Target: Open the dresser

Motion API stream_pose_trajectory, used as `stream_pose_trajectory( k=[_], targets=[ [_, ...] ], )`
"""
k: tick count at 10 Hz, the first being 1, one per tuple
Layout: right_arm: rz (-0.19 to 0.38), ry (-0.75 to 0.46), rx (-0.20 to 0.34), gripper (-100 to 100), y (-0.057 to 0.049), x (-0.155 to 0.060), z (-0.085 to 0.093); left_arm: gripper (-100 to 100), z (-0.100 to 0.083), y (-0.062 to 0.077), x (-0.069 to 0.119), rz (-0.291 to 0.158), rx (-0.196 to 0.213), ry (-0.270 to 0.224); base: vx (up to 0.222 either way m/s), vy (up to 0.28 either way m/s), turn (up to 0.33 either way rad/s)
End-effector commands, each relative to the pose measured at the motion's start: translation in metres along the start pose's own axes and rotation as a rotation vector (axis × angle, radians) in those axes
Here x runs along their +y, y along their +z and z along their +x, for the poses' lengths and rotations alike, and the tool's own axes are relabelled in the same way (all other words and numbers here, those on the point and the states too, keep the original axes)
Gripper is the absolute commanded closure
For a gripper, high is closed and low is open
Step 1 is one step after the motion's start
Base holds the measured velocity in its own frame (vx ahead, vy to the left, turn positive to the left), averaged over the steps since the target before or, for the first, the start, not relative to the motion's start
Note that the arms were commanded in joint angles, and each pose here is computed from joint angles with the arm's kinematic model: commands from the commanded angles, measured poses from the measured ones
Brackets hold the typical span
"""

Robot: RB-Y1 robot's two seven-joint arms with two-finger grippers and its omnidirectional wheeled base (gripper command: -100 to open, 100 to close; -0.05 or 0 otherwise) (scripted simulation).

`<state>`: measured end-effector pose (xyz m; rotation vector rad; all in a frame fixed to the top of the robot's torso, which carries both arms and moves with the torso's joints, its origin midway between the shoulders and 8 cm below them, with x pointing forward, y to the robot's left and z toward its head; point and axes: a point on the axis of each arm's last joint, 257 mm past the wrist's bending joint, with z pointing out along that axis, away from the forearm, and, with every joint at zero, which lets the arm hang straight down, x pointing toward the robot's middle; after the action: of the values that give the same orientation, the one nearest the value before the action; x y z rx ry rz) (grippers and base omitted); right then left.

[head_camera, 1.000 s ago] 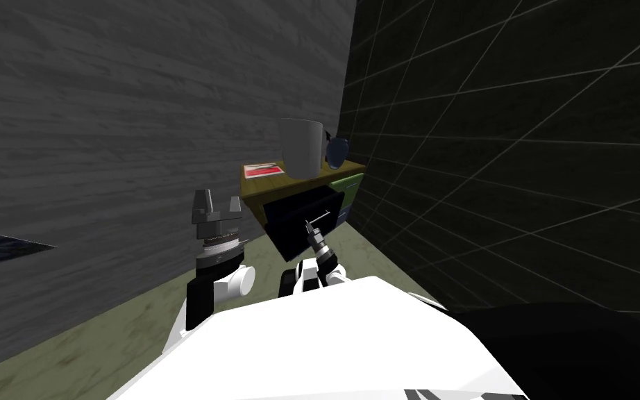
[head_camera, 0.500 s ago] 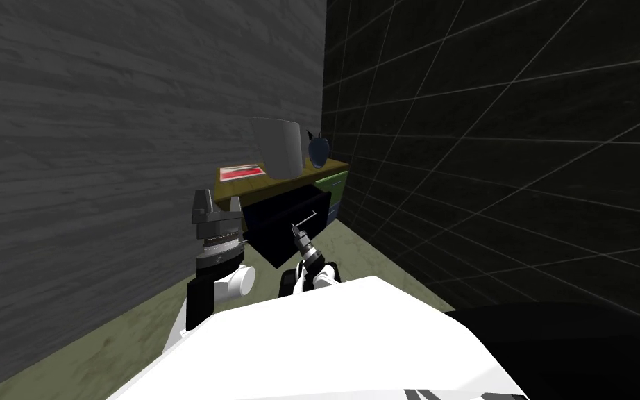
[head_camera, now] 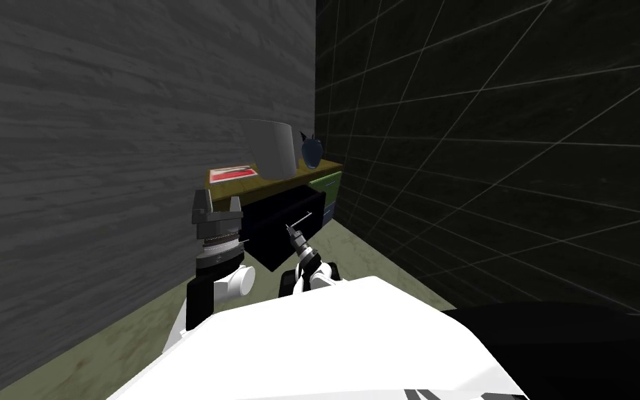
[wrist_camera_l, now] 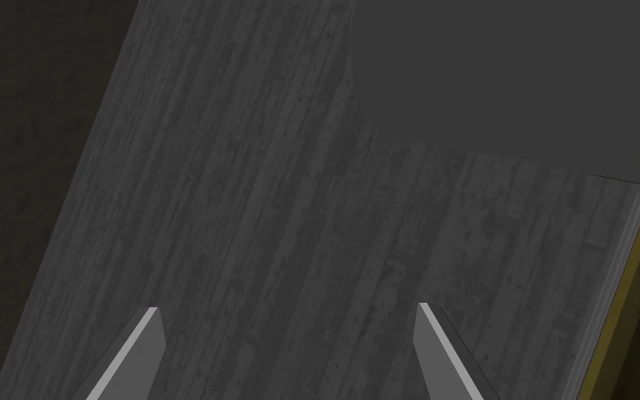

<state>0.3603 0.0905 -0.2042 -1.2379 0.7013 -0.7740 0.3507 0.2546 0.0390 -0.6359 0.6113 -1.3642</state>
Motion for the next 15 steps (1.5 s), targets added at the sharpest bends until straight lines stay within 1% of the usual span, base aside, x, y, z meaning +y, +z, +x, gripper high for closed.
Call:
stream_pose_trajectory(
  k=[1, 5, 6, 10, 11, 12, 13, 15],
  targets=[
    [-0.008, 0.004, -0.018, -100, 0.011, -0.007, -0.002, 0, 0.000, 0.000, 0.000, 0.000, 0.000, 0.000, -0.032, 0.016, -0.124],
    [-0.009, 0.012, -0.054, -100, 0.032, -0.024, -0.004, 0, 0.000, 0.000, 0.000, 0.000, 0.000, 0.000, -0.034, 0.020, -0.124],
    [-0.014, 0.012, -0.061, -100, 0.032, -0.023, -0.006, 0, 0.000, 0.000, 0.000, 0.000, 0.000, 0.000, -0.031, 0.011, -0.036],
    [-0.003, 0.019, -0.107, -100, 0.050, -0.045, -0.010, 0, 0.000, 0.000, 0.000, 0.000, 0.000, 0.000, -0.032, 0.012, -0.108],
    [-0.007, 0.019, -0.115, -100, 0.049, -0.044, -0.012, 0, 0.000, 0.000, 0.000, 0.000, 0.000, 0.000, -0.028, 0.010, -0.039],
    [-0.006, 0.020, -0.108, -100, 0.048, -0.043, -0.011, 0, 0.000, 0.000, 0.000, 0.000, 0.000, 0.000, -0.010, 0.003, -0.003],
    [-0.007, 0.019, -0.111, 0, 0.048, -0.043, -0.012, 0, 0.000, 0.000, 0.000, 0.000, 0.000, 0.000, 0.000, 0.000, 0.000],
    [-0.007, 0.019, -0.111, 0, 0.048, -0.043, -0.012, 0, 0.000, 0.000, 0.000, 0.000, 0.000, 0.000, 0.000, 0.000, 0.000]
  ],
)
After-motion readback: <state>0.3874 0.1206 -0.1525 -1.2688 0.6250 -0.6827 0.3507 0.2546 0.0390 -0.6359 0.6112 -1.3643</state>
